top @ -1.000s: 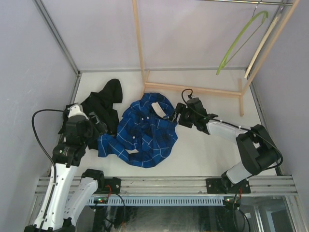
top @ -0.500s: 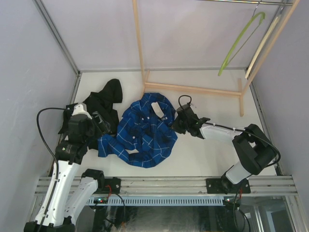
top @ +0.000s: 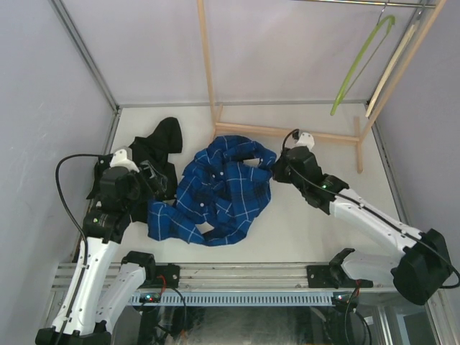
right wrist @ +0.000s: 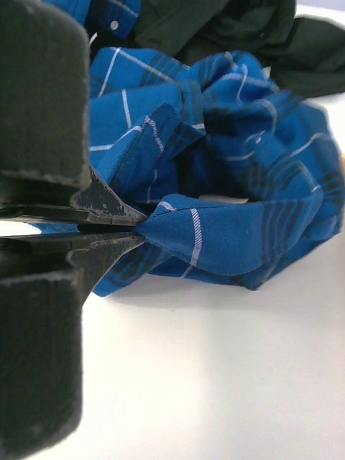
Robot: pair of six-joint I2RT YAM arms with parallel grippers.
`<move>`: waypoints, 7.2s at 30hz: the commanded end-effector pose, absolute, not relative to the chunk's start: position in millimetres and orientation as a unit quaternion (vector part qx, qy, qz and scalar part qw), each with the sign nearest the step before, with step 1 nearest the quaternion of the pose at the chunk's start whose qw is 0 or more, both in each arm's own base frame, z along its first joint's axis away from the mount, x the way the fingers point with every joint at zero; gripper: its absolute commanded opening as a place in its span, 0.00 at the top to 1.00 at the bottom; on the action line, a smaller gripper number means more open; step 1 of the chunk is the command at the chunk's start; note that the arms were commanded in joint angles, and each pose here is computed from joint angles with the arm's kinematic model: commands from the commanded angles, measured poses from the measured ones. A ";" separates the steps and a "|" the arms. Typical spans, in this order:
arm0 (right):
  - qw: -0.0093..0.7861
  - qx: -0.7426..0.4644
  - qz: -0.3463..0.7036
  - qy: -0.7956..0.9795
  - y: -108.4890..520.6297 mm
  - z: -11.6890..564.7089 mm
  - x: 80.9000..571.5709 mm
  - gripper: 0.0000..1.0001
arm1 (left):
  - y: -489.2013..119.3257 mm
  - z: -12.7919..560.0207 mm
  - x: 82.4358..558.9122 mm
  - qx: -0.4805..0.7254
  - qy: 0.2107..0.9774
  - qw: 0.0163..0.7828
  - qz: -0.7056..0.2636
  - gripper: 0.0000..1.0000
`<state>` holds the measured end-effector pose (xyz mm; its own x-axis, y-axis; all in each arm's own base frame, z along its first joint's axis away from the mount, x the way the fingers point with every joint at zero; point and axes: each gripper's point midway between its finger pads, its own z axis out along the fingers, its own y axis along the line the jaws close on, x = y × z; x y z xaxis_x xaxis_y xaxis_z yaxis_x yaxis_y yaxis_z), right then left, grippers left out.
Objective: Place the shirt on the hanger
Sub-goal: Adjust the shirt at the center of the board.
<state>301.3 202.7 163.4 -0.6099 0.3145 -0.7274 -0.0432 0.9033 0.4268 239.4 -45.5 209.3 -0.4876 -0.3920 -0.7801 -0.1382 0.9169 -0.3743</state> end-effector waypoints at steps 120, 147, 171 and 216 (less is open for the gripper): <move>0.408 -0.027 0.275 0.870 204.6 140.2 197.7 0.63 | -259.3 218.7 249.6 0.117 0.838 0.522 -0.108 1.00; 0.580 0.020 0.244 0.777 165.8 264.5 223.3 1.00 | -271.9 313.6 242.5 0.149 0.806 0.539 -0.192 1.00; 0.795 -0.012 0.192 0.575 107.2 608.4 215.7 1.00 | -208.5 629.1 224.0 0.083 0.627 0.730 -0.260 1.00; 0.388 0.026 0.249 0.887 204.0 117.7 229.2 1.00 | -287.9 145.0 232.6 0.136 0.894 0.381 -0.192 1.00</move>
<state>209.1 186.0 94.7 -0.7527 0.1552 -0.6399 -0.1358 0.9143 0.3815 222.6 -272.8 144.1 -0.6736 0.1431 -0.7251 0.3997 0.8958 -0.1946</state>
